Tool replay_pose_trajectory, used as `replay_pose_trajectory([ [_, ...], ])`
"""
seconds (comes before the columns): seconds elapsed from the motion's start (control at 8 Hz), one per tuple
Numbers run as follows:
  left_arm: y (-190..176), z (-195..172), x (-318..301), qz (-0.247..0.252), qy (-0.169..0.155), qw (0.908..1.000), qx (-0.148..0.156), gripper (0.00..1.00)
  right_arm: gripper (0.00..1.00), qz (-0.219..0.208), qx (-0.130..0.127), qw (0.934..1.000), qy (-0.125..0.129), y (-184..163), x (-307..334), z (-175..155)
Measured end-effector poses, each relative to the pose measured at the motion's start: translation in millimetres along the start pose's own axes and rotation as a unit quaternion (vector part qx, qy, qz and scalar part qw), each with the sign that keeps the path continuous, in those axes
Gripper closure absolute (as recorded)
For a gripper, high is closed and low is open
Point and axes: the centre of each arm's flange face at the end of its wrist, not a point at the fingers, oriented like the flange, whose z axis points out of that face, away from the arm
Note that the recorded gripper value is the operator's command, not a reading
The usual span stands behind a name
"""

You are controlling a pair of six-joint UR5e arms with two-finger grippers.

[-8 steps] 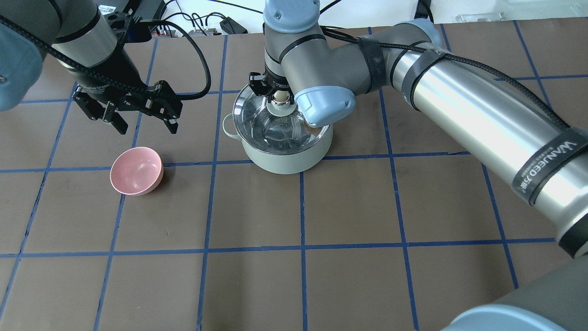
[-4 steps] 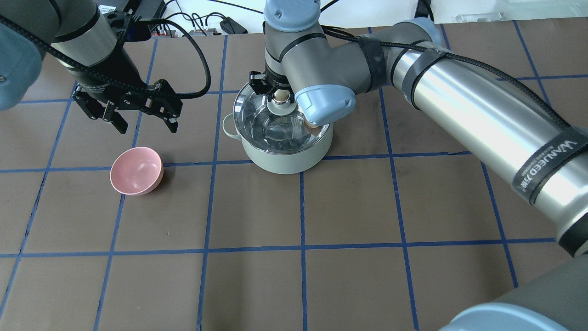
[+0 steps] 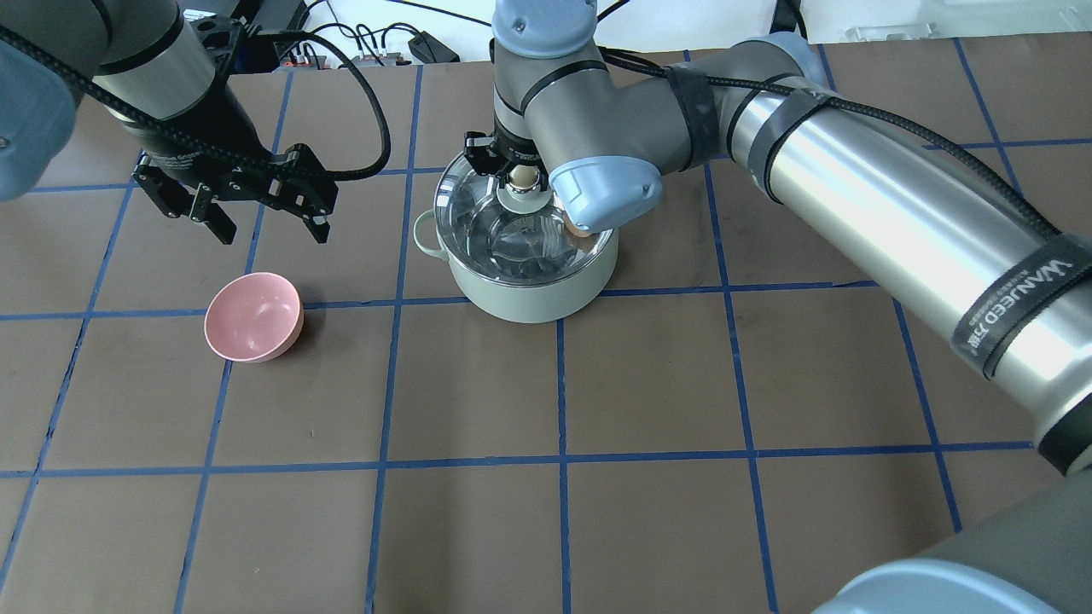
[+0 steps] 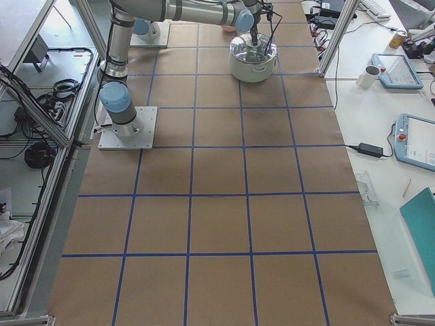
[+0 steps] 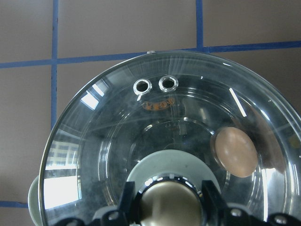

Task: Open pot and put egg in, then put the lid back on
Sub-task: 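Lower the glass lid onto the pot with the right gripper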

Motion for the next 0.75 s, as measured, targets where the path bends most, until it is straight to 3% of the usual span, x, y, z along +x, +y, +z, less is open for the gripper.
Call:
replay_pose_trajectory([
  [0.12, -0.3, -0.2, -0.4, 0.000, -0.001, 1.0000, 0.000, 0.00, 0.51, -0.001, 0.000, 1.0000, 0.000, 0.2, 0.1, 0.3],
  [0.38, -0.5, -0.7, -0.9, 0.000, -0.002, 1.0000, 0.001, 0.00, 0.41, 0.000, -0.002, 1.0000, -0.002, 1.2, 0.0, 1.1],
  [0.5, -0.4, -0.5, -1.1, 0.001, -0.003, 1.0000, 0.000, 0.00, 0.26, 0.001, -0.003, 1.0000, -0.004, 1.6, -0.2, 1.2],
  [0.75, -0.4, -0.6, -1.2, 0.001, -0.004, 1.0000, 0.000, 0.00, 0.10, -0.004, -0.003, 1.0000, -0.005, 1.8, -0.4, 1.1],
])
